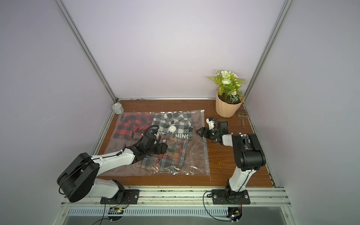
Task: Take the shirt out of the vacuum bag
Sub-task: Open the vacuum bag at the center of the board.
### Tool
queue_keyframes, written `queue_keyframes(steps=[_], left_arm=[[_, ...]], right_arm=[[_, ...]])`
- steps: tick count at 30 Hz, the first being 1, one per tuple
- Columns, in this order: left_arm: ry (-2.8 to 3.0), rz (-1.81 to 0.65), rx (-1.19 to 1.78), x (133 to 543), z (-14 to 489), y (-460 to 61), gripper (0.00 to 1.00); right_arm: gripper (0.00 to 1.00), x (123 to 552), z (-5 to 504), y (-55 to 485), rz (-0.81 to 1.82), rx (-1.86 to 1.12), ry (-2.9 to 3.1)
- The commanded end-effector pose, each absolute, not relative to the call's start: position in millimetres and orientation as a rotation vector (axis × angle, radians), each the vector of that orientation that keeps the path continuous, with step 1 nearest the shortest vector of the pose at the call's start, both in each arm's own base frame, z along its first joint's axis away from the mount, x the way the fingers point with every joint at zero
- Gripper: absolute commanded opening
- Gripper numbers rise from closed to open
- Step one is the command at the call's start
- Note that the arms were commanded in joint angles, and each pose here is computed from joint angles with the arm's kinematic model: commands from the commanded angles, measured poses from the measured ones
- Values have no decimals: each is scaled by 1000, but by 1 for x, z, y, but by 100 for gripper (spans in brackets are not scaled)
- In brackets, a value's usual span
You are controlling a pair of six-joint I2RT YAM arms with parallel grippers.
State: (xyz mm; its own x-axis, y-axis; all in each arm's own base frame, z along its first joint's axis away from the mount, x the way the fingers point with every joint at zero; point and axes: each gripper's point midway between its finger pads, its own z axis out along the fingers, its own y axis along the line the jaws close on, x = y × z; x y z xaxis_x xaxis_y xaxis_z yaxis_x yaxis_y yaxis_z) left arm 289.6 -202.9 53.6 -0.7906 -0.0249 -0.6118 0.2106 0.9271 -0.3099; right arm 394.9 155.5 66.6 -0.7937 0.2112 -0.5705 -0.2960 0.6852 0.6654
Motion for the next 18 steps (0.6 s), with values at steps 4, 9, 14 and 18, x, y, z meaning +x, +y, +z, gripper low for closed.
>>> queue_keyframes(steps=[4,9,14,18], left_arm=[[2452,-496,167,287,60,-208,92],[2394,-560,202,295,89,-222,93],[2357,-598,224,302,113,-232,92],[2328,-646,260,307,129,-244,92]], right_arm=[[79,354,89,173,1208,-145,2162],[79,329,97,167,1184,-139,2165],[78,307,110,163,1190,-112,2140],[78,291,114,163,1233,-86,2109]])
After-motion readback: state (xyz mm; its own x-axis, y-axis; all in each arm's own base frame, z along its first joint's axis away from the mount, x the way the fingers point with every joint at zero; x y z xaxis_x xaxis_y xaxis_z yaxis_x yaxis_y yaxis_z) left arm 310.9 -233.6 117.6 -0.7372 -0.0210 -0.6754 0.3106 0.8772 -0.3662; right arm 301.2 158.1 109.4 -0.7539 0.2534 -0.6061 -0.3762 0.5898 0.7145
